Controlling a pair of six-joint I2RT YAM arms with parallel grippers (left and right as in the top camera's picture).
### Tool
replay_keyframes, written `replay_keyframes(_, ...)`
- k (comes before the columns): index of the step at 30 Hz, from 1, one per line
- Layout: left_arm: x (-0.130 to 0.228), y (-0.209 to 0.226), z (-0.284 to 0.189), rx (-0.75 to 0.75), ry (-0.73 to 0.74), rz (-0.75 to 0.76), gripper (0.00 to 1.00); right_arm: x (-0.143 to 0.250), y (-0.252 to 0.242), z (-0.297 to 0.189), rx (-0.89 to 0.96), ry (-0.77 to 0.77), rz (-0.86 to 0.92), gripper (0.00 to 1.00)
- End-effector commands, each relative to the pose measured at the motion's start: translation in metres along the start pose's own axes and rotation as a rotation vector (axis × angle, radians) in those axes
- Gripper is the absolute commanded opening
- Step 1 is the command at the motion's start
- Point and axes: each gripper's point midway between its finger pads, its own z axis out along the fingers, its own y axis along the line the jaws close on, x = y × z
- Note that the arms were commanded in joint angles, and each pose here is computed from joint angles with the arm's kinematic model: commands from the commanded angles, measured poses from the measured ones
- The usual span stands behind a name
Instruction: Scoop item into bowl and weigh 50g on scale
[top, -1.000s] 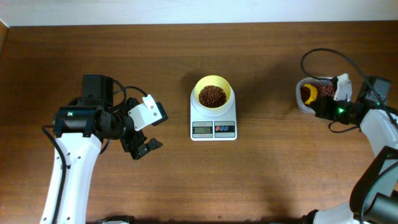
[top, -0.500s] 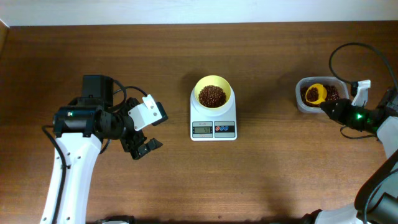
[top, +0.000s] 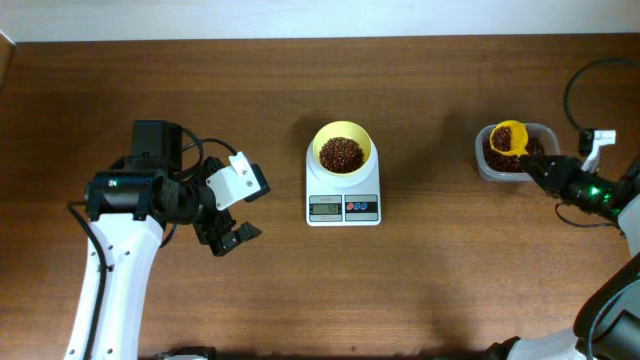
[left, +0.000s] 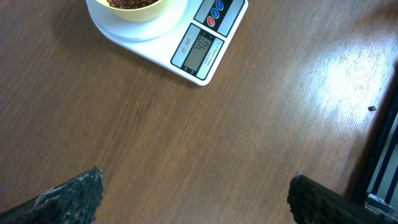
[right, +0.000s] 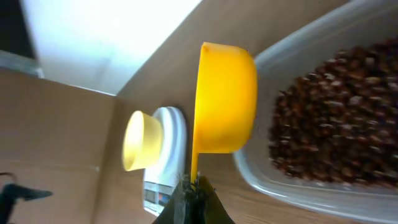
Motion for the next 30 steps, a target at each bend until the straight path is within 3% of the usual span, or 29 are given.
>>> replay_keyframes(1, -0.001, -0.002, 0.000, 0.008, -0.014, 0.003, 0.99, 0.000, 0.027, -0.003, -0.158, -0.011, 0.000, 0.04)
replay_keyframes(5, -0.001, -0.002, 0.000, 0.008, -0.014, 0.003, 0.99, 0.007, 0.043, 0.010, -0.213, 0.030, -0.006, 0.04)
replay_keyframes(14, -0.001, -0.002, 0.000, 0.009, -0.014, 0.003, 0.99, 0.046, 0.128, 0.100, -0.366, 0.286, -0.021, 0.04)
replay_keyframes(20, -0.001, -0.002, 0.000, 0.008, -0.014, 0.003, 0.99, 0.050, 0.181, 0.147, -0.391, 0.272, -0.115, 0.04)
replay_keyframes(28, -0.001, -0.002, 0.000, 0.009, -0.014, 0.003, 0.99, 0.065, 0.191, 0.155, -0.400, 0.313, -0.099, 0.04)
replay_keyframes(30, -0.001, -0.002, 0.000, 0.008, -0.014, 0.003, 0.99, 0.071, 0.195, 0.159, -0.427, 0.300, -0.235, 0.04)
